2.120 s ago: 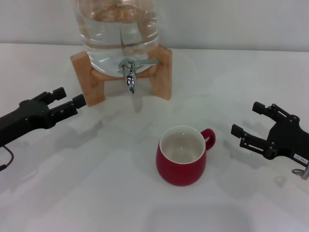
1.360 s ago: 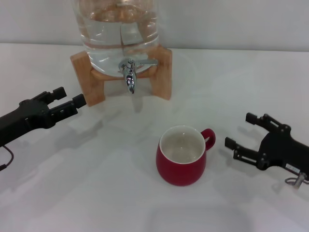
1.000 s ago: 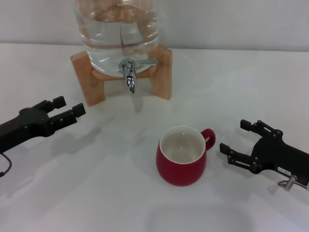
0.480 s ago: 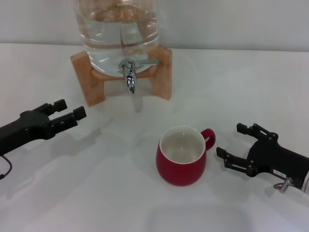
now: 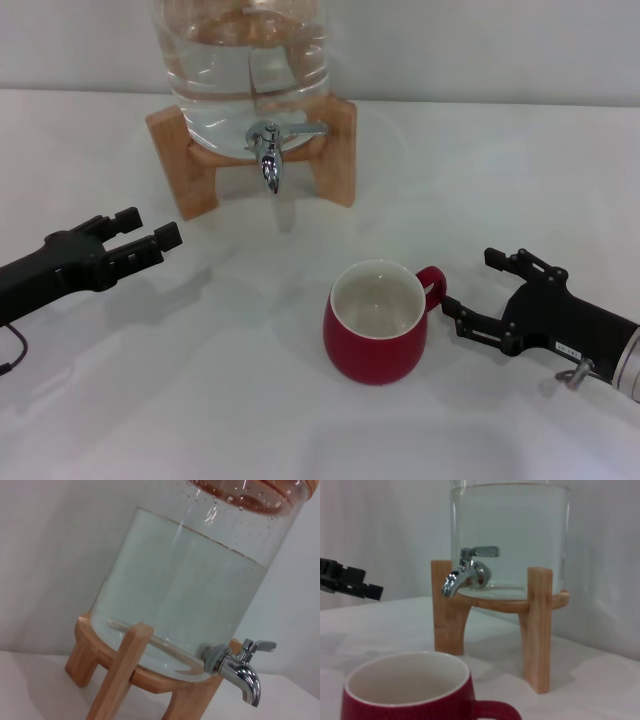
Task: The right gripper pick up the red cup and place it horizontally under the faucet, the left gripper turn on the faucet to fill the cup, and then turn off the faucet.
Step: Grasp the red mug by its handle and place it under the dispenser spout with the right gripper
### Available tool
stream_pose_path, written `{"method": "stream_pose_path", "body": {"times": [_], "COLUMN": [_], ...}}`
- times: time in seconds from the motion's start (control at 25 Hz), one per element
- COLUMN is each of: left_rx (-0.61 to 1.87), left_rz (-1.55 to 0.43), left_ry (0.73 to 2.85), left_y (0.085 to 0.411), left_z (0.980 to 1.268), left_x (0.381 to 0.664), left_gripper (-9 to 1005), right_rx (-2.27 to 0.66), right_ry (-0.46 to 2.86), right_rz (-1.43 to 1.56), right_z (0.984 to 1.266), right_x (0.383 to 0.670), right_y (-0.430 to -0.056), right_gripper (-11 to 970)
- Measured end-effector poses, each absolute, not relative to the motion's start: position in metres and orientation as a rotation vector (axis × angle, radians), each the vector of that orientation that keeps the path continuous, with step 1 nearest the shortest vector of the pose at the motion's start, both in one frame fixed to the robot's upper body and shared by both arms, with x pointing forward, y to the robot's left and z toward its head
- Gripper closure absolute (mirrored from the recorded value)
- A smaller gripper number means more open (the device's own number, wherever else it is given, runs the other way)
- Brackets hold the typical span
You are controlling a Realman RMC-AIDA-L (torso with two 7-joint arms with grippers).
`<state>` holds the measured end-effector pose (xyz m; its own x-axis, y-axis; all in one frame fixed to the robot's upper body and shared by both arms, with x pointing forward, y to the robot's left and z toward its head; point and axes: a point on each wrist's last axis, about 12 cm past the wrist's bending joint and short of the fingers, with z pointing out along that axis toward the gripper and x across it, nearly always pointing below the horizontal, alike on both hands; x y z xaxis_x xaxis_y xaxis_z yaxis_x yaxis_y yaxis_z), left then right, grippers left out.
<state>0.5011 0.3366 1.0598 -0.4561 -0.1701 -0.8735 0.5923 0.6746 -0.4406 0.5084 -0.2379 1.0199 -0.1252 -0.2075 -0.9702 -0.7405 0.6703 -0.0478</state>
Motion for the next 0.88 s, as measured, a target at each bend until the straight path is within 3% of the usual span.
{"method": "stream_pose_path", "body": {"times": [0.88], "left_rx": [0.335], "left_rz": [-0.93], "left_ry": [1.842], "left_y": [0.335], "left_z": [1.059], "left_x": [0.499], "left_gripper": [109], "right_rx": [-0.771], "right_ry": [1.724], "right_rz": [0.505], "right_z": [1.02], "right_x": [0.525], "right_y": [-0.225], "right_gripper": [153]}}
